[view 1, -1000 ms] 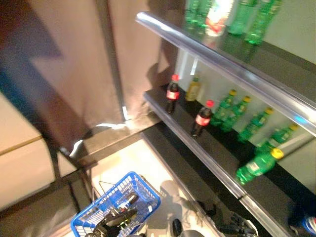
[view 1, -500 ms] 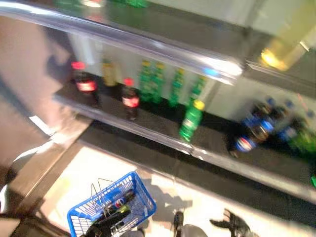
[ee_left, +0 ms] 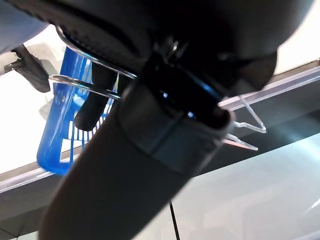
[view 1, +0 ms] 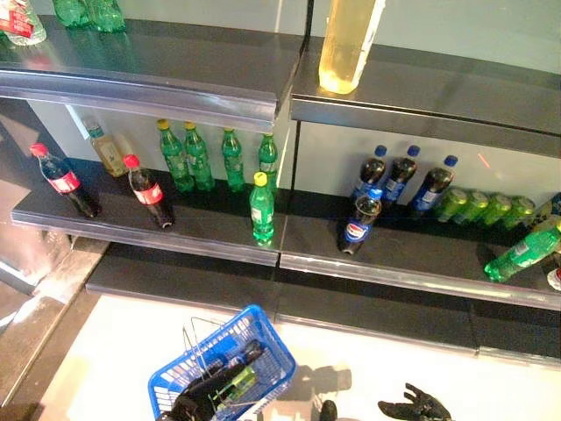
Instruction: Pick up the drink and place into the basket.
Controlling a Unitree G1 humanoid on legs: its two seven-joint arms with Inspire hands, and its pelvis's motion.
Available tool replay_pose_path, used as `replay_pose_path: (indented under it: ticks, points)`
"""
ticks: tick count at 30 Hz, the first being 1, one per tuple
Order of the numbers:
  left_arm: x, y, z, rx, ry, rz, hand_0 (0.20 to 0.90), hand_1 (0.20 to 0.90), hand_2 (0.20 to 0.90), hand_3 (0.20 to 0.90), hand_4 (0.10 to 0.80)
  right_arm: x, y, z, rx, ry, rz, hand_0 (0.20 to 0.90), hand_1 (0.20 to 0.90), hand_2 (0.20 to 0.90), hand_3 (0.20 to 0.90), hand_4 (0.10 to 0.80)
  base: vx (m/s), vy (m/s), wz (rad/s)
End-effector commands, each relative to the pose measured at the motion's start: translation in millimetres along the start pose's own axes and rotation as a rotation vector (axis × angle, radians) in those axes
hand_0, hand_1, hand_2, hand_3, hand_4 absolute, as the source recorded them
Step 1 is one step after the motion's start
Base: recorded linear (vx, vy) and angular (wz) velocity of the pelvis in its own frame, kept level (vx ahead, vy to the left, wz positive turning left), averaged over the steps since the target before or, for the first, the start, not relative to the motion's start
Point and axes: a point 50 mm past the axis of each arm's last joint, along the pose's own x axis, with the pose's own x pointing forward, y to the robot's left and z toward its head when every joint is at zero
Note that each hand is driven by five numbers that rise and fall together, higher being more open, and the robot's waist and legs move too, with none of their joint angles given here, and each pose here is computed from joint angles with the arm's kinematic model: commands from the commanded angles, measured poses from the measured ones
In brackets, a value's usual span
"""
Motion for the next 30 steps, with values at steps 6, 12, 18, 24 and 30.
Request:
replay_pose_path:
  ticks: [6, 12, 18, 24, 30]
  points:
    - [-10.0, 8.9, 71.1, 0.052, -0.296, -0.043, 0.300, 0.300, 0.300, 0.200, 0.100, -7.5, -26.5, -12.4, 0.047, 0.005, -0.075, 0.900, 0.900, 0.900, 0.900, 0.800, 0.033, 0.061, -0.01]
    - [-12.5, 13.6, 70.4, 0.063, -0.281, -0.040, 0.300, 0.300, 0.300, 0.200, 0.100, -7.9, -27.2, -13.0, 0.037, 0.005, -0.083, 0.900, 0.900, 0.900, 0.900, 0.800, 0.034, 0.017, -0.01]
    - [-11.5, 9.6, 70.6, 0.070, -0.282, -0.063, 0.300, 0.300, 0.300, 0.200, 0.100, -7.2, -28.4, -8.9, 0.040, -0.011, -0.083, 0.900, 0.900, 0.900, 0.900, 0.800, 0.000, 0.000, 0.00]
    - [-11.4, 7.7, 75.3, 0.068, -0.292, -0.075, 0.300, 0.300, 0.300, 0.200, 0.100, -6.5, -29.0, -5.7, 0.042, -0.021, -0.079, 0.900, 0.900, 0.900, 0.900, 0.800, 0.000, 0.000, 0.00]
    - [-12.0, 5.5, 80.9, 0.064, -0.324, -0.098, 0.300, 0.300, 0.300, 0.200, 0.100, -5.7, -36.8, 5.0, 0.025, -0.051, -0.092, 0.900, 0.900, 0.900, 0.900, 0.800, -0.006, 0.011, -0.01]
